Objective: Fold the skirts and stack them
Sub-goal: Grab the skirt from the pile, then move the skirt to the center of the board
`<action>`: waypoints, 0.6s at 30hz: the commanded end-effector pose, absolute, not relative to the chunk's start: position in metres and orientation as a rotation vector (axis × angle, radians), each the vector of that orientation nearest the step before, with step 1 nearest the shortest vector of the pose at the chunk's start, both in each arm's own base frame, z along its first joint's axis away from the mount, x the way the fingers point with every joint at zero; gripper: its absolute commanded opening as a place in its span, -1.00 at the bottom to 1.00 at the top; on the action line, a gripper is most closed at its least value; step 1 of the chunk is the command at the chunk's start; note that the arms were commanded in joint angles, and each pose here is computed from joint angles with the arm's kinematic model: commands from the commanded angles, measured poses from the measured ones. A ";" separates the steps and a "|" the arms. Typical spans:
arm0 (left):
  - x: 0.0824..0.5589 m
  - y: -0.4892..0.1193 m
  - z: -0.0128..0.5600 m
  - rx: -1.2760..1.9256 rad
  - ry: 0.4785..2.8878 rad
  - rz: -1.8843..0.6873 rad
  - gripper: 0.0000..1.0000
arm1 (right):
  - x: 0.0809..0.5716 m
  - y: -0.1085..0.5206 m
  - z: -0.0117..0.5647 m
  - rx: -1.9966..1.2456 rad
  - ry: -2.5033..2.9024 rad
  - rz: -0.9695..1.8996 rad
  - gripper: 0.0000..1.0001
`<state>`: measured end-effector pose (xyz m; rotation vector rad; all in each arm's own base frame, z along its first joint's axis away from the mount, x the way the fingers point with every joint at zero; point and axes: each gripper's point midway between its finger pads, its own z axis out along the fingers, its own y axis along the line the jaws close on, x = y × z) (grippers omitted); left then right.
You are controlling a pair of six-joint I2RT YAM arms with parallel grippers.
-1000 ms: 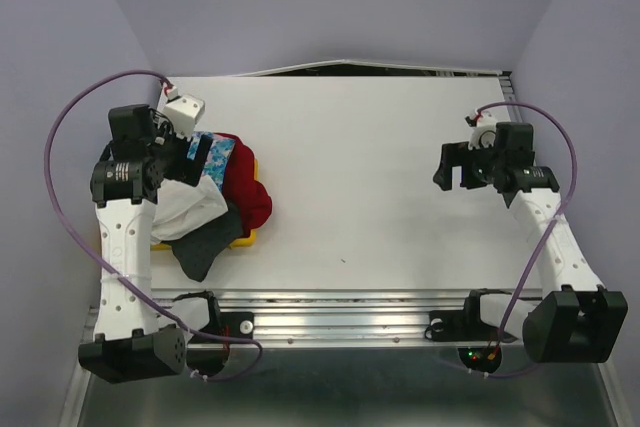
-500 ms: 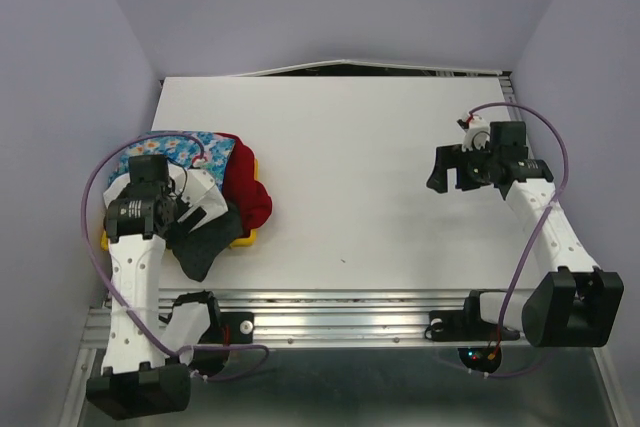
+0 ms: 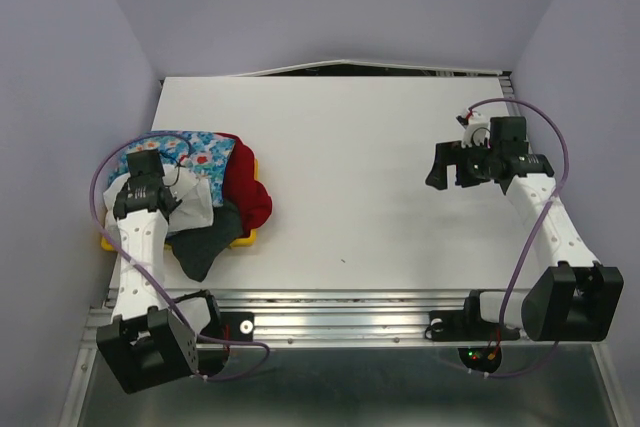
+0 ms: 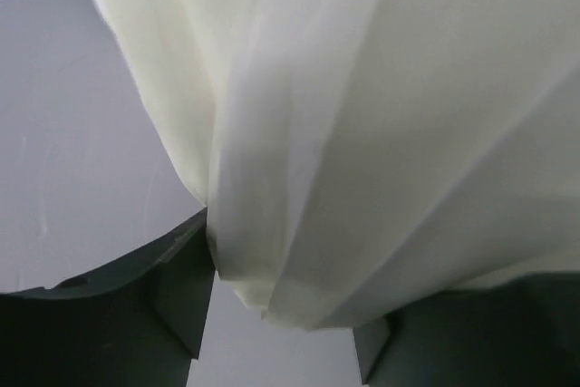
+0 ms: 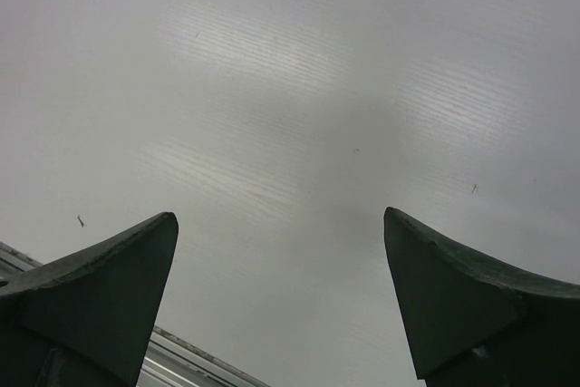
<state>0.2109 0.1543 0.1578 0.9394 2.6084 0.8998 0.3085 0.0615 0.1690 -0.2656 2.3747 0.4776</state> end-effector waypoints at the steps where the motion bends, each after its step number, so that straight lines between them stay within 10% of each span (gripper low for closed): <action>1: 0.224 0.161 0.221 0.811 2.430 1.029 -0.04 | 0.320 0.066 0.193 -0.297 2.310 0.487 1.00; 4: 0.229 0.156 0.280 0.720 2.306 1.043 -0.96 | 0.321 0.067 0.196 -0.297 2.307 0.497 1.00; 18: 0.312 0.036 0.481 0.533 1.714 0.381 -1.00 | 0.336 0.072 0.210 -0.289 2.289 0.542 1.00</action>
